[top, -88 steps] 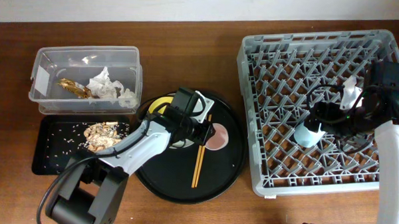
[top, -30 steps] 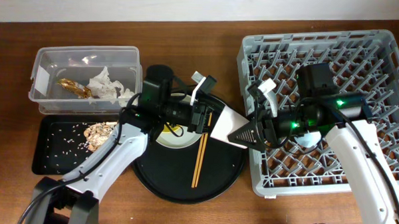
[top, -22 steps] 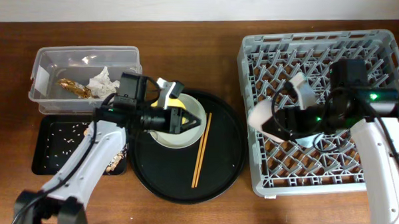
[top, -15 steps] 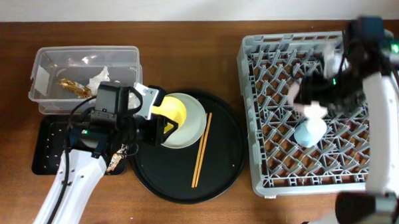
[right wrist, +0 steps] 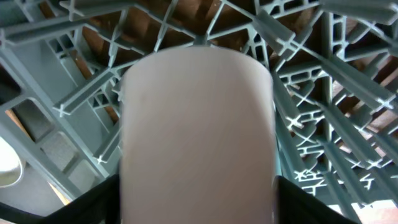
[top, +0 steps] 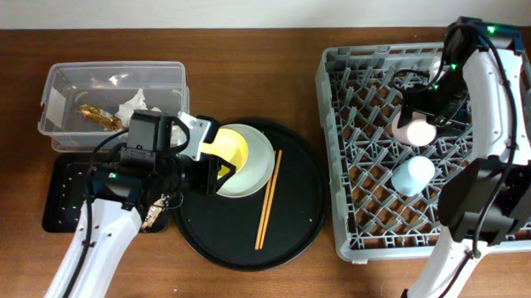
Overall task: Sort waste into correct bins and load items into the dishwasher rack
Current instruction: 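Place the pink cup upside down in the rack with the right gripper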
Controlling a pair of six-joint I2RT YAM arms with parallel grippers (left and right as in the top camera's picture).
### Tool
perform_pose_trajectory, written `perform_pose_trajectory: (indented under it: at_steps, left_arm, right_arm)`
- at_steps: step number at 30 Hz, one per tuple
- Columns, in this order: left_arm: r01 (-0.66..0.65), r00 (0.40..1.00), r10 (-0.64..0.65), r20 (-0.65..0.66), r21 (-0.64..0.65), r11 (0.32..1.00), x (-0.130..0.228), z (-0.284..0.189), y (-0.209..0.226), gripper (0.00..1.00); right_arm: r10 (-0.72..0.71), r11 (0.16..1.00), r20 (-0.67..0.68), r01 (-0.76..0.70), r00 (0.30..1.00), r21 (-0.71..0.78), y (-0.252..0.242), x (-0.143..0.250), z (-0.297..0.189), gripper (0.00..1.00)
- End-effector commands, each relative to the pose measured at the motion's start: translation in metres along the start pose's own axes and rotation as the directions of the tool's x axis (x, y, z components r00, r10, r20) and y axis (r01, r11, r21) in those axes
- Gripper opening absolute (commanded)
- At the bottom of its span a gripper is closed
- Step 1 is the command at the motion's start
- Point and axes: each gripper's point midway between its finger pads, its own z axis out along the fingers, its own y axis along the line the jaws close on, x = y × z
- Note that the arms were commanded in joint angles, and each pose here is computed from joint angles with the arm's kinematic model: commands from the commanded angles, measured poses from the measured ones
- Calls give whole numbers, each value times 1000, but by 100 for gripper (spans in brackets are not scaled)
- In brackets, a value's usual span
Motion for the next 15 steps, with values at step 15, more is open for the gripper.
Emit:
perform_pose_trajectory:
  at_steps: [15]
  left_arm:
    - [230,945,-314,-95,-491,840,61,-39,89,50]
  right_arm:
    - [-253,942,293,304,922,-141,110,131,-124,94]
